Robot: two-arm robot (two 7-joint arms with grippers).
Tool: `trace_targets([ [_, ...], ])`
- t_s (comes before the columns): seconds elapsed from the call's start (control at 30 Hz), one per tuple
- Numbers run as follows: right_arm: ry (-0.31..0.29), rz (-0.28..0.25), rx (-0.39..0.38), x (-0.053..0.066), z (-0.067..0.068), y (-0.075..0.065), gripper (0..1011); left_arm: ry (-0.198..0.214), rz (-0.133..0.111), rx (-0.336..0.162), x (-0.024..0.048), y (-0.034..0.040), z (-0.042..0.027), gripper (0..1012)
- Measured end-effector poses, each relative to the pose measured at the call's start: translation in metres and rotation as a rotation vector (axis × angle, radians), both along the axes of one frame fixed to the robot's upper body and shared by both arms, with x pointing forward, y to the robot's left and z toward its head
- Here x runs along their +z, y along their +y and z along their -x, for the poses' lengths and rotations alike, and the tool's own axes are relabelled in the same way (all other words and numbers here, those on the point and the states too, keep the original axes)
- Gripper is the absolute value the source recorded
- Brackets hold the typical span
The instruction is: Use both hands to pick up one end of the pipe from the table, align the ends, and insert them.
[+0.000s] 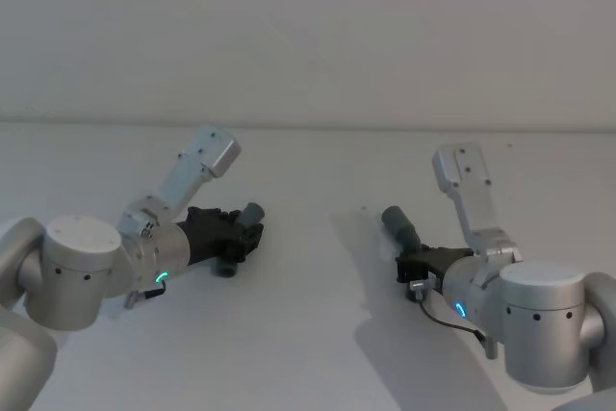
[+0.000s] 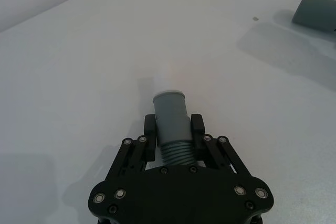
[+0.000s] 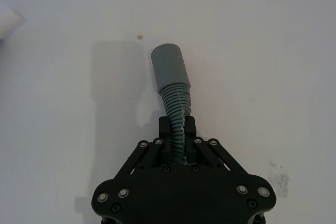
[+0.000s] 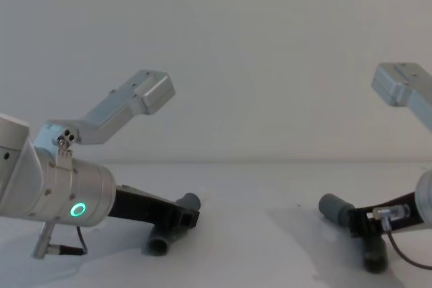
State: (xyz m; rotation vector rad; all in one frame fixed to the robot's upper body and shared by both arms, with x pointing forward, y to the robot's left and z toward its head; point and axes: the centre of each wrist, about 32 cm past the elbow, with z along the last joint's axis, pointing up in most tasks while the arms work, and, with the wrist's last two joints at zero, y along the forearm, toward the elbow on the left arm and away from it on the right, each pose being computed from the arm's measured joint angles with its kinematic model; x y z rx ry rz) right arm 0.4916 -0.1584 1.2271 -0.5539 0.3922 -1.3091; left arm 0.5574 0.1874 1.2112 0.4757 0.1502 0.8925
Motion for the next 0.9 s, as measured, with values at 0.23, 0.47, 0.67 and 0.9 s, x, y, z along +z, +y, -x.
trace_targets([
  [0.23, -0.040, -0.020, 0.027, 0.001, 0.000, -0.007, 124, -0.013, -0.004, 0.006, 0.0025, -0.0017, 0.0011, 372],
  [0.47, -0.105, -0.054, 0.081, 0.007, 0.002, -0.021, 116, -0.058, -0.011, -0.004, 0.0141, -0.0037, 0.0026, 372],
  [0.67, -0.153, -0.072, 0.123, 0.012, 0.005, -0.036, 116, -0.109, -0.024, -0.036, 0.0304, -0.0034, 0.0039, 372],
  [0.9, -0.213, -0.090, 0.178, 0.020, 0.009, -0.057, 116, -0.162, -0.040, -0.090, 0.0494, -0.0018, 0.0058, 371],
])
